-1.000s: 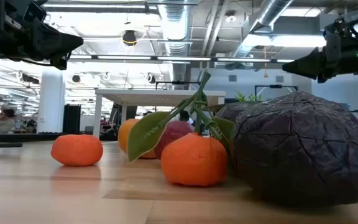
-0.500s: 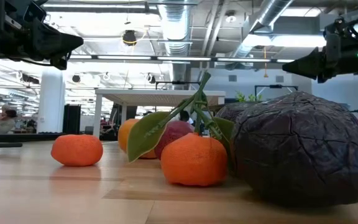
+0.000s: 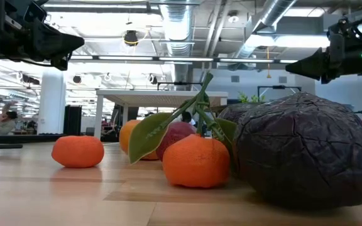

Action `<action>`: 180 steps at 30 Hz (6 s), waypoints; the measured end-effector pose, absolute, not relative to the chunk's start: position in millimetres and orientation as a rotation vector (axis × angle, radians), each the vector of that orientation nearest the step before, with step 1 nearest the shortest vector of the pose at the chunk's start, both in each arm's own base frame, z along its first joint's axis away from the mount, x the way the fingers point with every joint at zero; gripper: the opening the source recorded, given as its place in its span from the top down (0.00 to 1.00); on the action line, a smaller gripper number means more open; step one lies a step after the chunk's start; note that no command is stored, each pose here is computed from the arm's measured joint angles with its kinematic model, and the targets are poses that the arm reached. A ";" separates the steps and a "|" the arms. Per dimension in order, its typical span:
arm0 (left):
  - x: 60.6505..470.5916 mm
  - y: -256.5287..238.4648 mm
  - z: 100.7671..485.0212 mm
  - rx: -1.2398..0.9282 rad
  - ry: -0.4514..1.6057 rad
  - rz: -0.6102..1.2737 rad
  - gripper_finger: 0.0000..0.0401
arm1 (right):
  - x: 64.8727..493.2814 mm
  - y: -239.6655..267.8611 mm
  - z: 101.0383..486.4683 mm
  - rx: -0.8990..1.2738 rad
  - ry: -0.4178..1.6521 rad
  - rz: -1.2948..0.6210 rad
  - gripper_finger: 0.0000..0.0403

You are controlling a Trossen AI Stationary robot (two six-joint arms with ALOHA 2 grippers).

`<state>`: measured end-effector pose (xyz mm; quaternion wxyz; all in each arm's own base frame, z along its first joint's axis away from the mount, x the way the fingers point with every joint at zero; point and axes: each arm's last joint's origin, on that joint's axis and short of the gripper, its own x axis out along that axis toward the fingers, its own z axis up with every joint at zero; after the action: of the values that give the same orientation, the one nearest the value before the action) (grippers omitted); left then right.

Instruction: Pick & Place Fruit

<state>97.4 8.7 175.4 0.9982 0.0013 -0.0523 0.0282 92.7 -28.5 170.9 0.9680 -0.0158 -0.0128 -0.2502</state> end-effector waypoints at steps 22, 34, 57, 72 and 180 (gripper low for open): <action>97.4 8.7 175.4 0.003 -0.104 0.056 0.98 | 91.4 -26.3 189.0 0.287 -0.293 -0.407 0.93; 97.4 8.7 175.4 0.003 -0.105 0.056 0.98 | 107.8 -23.7 187.2 0.511 -0.039 -0.385 0.87; 97.4 8.6 175.4 0.003 -0.104 0.053 0.98 | 237.4 -97.1 209.6 0.245 1.213 -0.507 0.51; 97.4 8.7 175.4 0.003 -0.104 0.057 0.98 | 274.1 -101.5 192.0 0.086 1.402 -0.160 0.76; 97.1 8.6 177.8 0.004 -0.129 0.056 0.98 | 385.1 -250.4 334.8 0.518 0.809 -0.225 0.41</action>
<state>97.1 8.6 177.8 0.9975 0.0022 -0.0644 0.0280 385.1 -250.4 334.8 0.8808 0.2485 0.3882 -0.1081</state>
